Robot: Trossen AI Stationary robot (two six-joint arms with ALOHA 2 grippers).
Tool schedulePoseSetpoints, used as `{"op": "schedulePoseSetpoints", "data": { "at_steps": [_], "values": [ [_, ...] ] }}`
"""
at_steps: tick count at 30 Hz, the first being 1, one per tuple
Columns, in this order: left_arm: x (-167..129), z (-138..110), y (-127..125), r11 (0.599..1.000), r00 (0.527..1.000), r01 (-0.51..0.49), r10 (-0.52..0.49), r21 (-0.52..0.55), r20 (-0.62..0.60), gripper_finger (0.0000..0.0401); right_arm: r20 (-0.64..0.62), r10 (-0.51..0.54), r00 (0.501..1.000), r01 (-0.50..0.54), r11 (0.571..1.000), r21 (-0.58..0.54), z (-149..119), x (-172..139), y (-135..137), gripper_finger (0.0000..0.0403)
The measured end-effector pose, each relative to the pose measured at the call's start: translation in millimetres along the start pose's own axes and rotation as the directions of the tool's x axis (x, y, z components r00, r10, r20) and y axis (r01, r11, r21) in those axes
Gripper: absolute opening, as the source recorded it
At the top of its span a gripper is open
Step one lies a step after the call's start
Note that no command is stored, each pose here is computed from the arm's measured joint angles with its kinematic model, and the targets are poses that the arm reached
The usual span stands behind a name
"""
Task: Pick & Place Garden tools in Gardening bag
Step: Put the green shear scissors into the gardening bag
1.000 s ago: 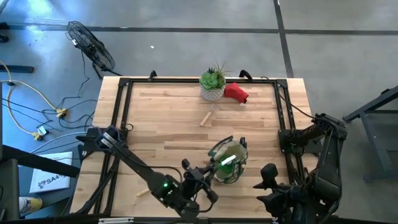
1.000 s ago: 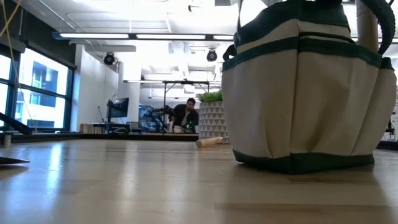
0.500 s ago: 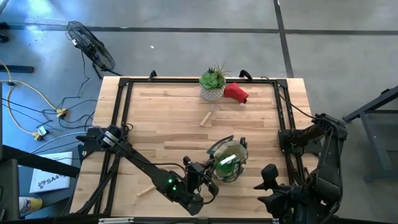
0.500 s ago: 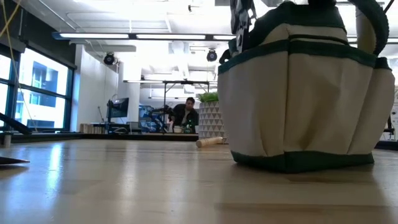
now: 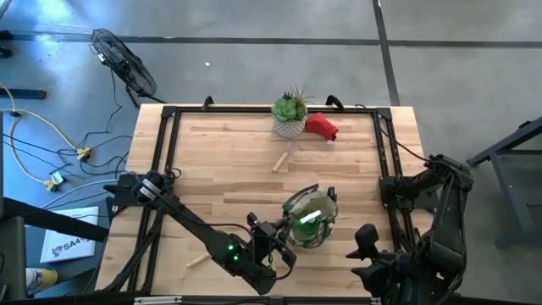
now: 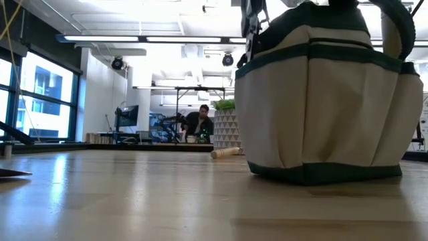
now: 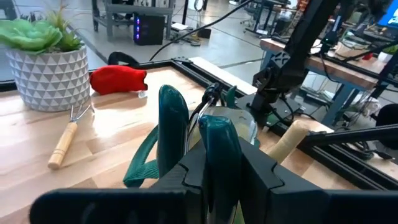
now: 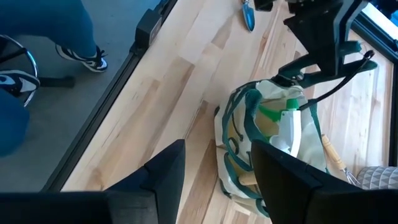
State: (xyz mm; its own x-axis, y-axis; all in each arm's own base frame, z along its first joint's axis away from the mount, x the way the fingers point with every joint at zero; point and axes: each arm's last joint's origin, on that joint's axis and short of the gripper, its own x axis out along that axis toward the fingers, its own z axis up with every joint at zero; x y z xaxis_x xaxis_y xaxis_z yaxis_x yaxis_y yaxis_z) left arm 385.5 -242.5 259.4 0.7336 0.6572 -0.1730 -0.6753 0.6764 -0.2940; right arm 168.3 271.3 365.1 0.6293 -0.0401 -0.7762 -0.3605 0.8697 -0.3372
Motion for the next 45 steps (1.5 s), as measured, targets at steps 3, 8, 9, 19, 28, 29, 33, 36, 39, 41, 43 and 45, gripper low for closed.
{"op": "schedulePoseSetpoints", "data": {
  "at_steps": [3,8,9,19,28,29,33,36,39,41,43,45],
  "values": [
    [1.3,-4.9,0.9,1.0,1.0,-0.022,0.022,0.002,0.023,0.0047,0.0,0.0,1.0,0.0,1.0,-0.022,0.0,0.0,0.0,0.0176],
    [3.1,-27.9,-0.1,0.997,0.997,-0.047,0.051,-0.059,0.063,0.0047,-0.006,0.012,1.0,-0.012,1.0,-0.023,-0.2,0.0,0.3,0.0176],
    [0.8,-29.2,-0.9,0.996,0.995,-0.049,0.054,-0.069,0.078,0.0047,-0.01,0.02,1.0,-0.021,1.0,-0.023,-0.3,0.1,0.5,0.0176],
    [9.5,-55.1,-10.2,0.985,0.985,-0.062,0.087,-0.16,0.152,0.0047,-0.046,0.085,0.995,-0.088,0.994,-0.069,-1.6,-0.1,2.4,0.0176],
    [19.5,-77.2,-13.1,0.98,0.983,-0.059,0.09,-0.191,0.158,0.0047,-0.066,0.127,0.99,-0.135,0.983,-0.127,-2.2,-0.4,3.5,0.0176],
    [22.1,-78.1,-13.1,0.978,0.984,-0.057,0.089,-0.199,0.154,0.0047,-0.068,0.131,0.989,-0.139,0.982,-0.13,-2.2,-0.4,3.6,0.0176],
    [29.3,-77.6,-13.6,0.981,0.991,-0.041,0.064,-0.187,0.121,0.0055,-0.077,0.15,0.986,-0.16,0.976,-0.15,-2.4,-0.5,4.2,0.0176],
    [36.0,-74.3,-16.1,0.986,0.996,-0.011,0.026,-0.167,0.085,0.0092,-0.077,0.151,0.986,-0.162,0.973,-0.164,-2.4,-0.6,4.1,0.0176],
    [43.6,-69.1,-18.9,0.987,0.998,0.021,-0.012,-0.157,0.06,0.0114,-0.078,0.153,0.985,-0.164,0.973,-0.165,-2.5,-0.7,4.1,0.0176],
    [46.4,-66.9,-20.2,0.99,0.998,0.036,-0.029,-0.133,0.054,0.0118,-0.078,0.153,0.985,-0.164,0.973,-0.165,-2.4,-0.7,3.9,0.0176],
    [47.1,-64.1,-22.2,0.992,0.997,0.046,-0.038,-0.118,0.064,0.012,-0.077,0.153,0.985,-0.164,0.973,-0.165,-2.5,-0.8,4.1,0.0176],
    [46.0,-62.3,-23.9,0.993,0.996,0.057,-0.05,-0.1,0.068,0.0121,-0.078,0.153,0.985,-0.164,0.973,-0.165,-2.5,-0.8,4.1,0.0176]
  ]
}}
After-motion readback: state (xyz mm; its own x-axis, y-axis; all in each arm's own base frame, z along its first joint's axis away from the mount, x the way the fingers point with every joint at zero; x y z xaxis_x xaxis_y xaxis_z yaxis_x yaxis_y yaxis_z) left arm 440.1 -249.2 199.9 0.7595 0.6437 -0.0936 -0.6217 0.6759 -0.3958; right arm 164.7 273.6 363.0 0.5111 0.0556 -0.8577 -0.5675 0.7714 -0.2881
